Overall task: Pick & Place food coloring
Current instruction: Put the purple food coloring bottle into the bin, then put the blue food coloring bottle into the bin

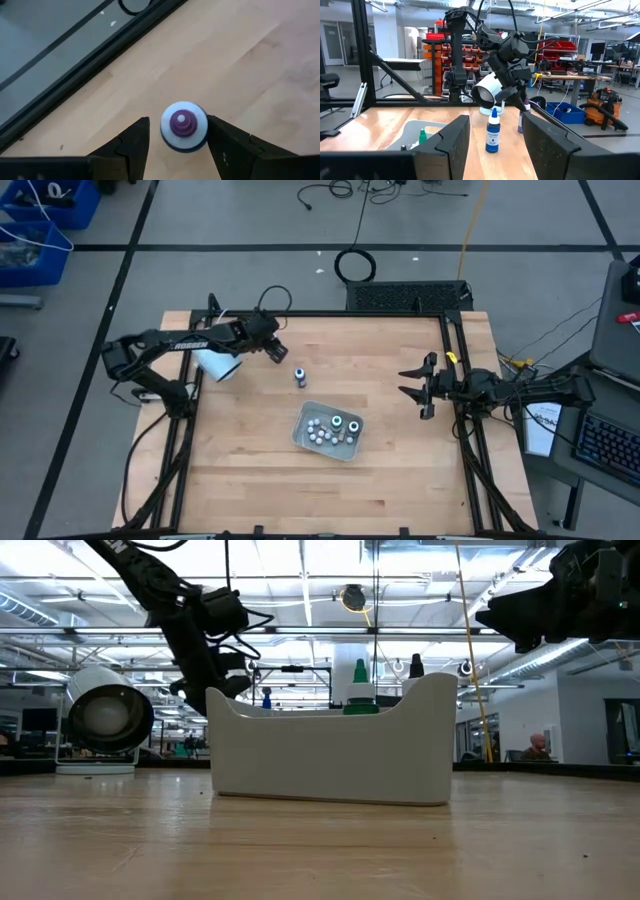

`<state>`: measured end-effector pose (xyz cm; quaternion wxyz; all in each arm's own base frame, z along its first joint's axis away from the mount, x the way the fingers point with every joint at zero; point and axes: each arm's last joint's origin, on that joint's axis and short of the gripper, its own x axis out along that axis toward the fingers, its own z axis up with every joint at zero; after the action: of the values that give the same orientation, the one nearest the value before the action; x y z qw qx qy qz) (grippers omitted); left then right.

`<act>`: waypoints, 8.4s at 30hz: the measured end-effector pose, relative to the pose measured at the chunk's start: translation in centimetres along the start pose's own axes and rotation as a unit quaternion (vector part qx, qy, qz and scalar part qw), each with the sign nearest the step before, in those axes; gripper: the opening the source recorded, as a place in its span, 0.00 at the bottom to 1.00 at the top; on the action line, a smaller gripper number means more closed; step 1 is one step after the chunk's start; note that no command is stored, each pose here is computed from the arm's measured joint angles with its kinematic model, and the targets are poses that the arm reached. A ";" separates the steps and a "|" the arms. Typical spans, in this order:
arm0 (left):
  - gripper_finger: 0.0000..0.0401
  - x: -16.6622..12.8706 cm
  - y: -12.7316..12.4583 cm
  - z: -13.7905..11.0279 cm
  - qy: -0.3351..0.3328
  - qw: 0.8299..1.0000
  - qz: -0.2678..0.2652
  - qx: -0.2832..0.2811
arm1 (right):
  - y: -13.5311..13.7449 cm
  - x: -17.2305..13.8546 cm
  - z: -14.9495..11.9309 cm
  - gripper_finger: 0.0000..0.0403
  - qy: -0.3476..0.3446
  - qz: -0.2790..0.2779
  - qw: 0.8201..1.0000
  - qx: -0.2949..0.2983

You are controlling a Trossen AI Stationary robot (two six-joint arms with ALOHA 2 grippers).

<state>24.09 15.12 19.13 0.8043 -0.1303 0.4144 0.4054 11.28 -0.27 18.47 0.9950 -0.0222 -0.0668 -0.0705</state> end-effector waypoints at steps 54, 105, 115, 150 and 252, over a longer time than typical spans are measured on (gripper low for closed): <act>0.29 -18.7 -17.2 -1.9 -0.140 0.905 -0.292 0.276 | 0.0 0.0 0.0 0.42 0.002 -0.002 1.000 0.012; 0.29 -6.7 -22.5 -2.5 -0.021 0.919 -0.271 0.285 | 0.0 0.0 -0.1 0.42 0.005 0.002 1.000 0.014; 0.29 -6.9 -22.6 -2.5 -0.024 0.917 -0.283 0.280 | 0.0 0.0 -0.1 0.42 0.005 0.003 1.000 0.014; 0.73 -8.5 -13.8 0.8 0.016 0.978 -0.059 0.201 | 0.1 0.0 -0.2 0.42 0.007 0.014 1.000 0.014; 0.30 -8.7 -19.4 -3.0 0.035 0.945 -0.233 0.228 | 0.1 0.1 -0.2 0.42 0.008 0.013 1.000 0.021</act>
<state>34.28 -3.67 21.54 0.8696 -0.0499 0.4816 0.0966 11.42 -0.19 18.31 0.9966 -0.0019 -0.0597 -0.0559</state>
